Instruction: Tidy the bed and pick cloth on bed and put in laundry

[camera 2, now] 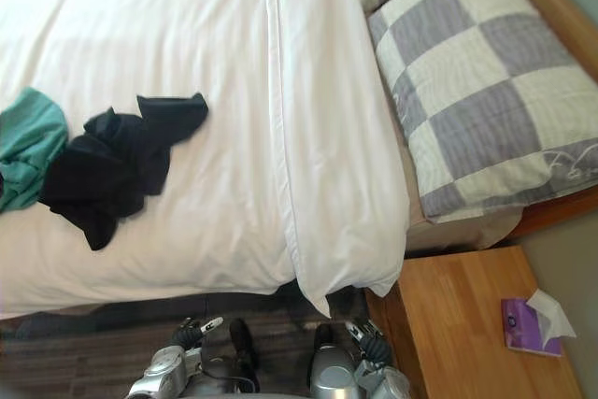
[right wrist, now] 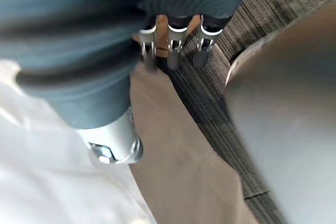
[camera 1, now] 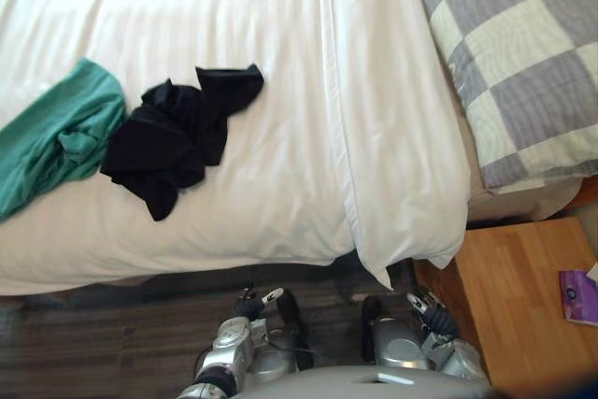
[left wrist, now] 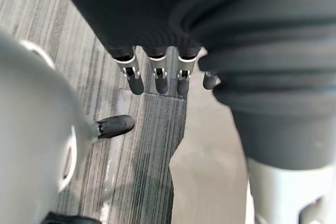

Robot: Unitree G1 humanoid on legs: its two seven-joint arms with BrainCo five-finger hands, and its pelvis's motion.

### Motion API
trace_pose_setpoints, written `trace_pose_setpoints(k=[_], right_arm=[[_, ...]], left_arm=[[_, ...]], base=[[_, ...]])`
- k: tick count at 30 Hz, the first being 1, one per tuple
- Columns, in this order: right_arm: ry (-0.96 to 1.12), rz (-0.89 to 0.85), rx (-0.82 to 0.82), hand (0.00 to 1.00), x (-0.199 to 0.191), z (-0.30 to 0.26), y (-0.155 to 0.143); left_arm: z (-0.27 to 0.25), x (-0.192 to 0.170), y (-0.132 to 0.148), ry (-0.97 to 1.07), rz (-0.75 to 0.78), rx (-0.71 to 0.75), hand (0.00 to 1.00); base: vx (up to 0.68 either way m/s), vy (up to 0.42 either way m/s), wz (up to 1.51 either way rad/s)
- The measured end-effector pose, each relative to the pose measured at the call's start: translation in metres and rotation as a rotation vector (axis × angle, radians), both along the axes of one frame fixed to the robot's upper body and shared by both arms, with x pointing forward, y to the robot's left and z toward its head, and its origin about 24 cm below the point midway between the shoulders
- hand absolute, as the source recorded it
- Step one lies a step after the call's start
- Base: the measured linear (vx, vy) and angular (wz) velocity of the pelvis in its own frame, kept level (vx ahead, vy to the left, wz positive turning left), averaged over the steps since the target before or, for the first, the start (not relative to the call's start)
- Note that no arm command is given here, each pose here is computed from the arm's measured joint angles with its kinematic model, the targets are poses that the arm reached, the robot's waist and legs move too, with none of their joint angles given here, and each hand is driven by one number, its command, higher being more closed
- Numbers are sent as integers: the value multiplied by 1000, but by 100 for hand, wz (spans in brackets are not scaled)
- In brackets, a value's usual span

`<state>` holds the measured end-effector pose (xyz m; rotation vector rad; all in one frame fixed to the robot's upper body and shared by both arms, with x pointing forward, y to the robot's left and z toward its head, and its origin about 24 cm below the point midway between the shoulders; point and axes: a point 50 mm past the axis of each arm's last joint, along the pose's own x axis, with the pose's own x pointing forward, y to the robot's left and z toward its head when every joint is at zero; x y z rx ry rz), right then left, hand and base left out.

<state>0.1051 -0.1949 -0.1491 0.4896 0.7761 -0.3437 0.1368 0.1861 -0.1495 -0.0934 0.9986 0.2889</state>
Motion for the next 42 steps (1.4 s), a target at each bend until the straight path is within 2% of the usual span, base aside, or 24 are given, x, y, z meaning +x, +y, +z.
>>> trace_pose_setpoints(k=[2,9,13,20,27,29,31,35,42], right_arm=[[11,-13,3,0,-2,-1,0],[150,129,-84,0,-8,-6,-4],[176,122,-78,0,-11,-8,-6],[227,43,-68,0,-23,-10,-15],[297,-7,-165,0,-45,-7,-54],[292,-38,-90,0,-52,-15,-29],[259,-25,-74,0,-48,-15,-20],[189,122,-75,0,-41,-13,-12],[121,314,-121,0,-31,-8,-9]], left_arm=[[-2,-4,1,23,11,16,0],[-4,-10,2,59,52,45,0],[-3,-11,6,50,99,54,0],[-6,-35,25,52,226,65,0],[-10,-41,10,42,142,0,0],[-9,-37,23,65,16,40,0],[-10,-38,23,99,-77,62,0],[-10,-36,24,122,-127,74,0],[-11,-29,5,113,-202,56,0]], base=[[96,-37,-12],[89,-20,-4],[32,-13,23],[-68,-9,-5],[-37,377,-11],[57,626,-11],[13,598,-21],[35,343,-10],[-8,47,21]])
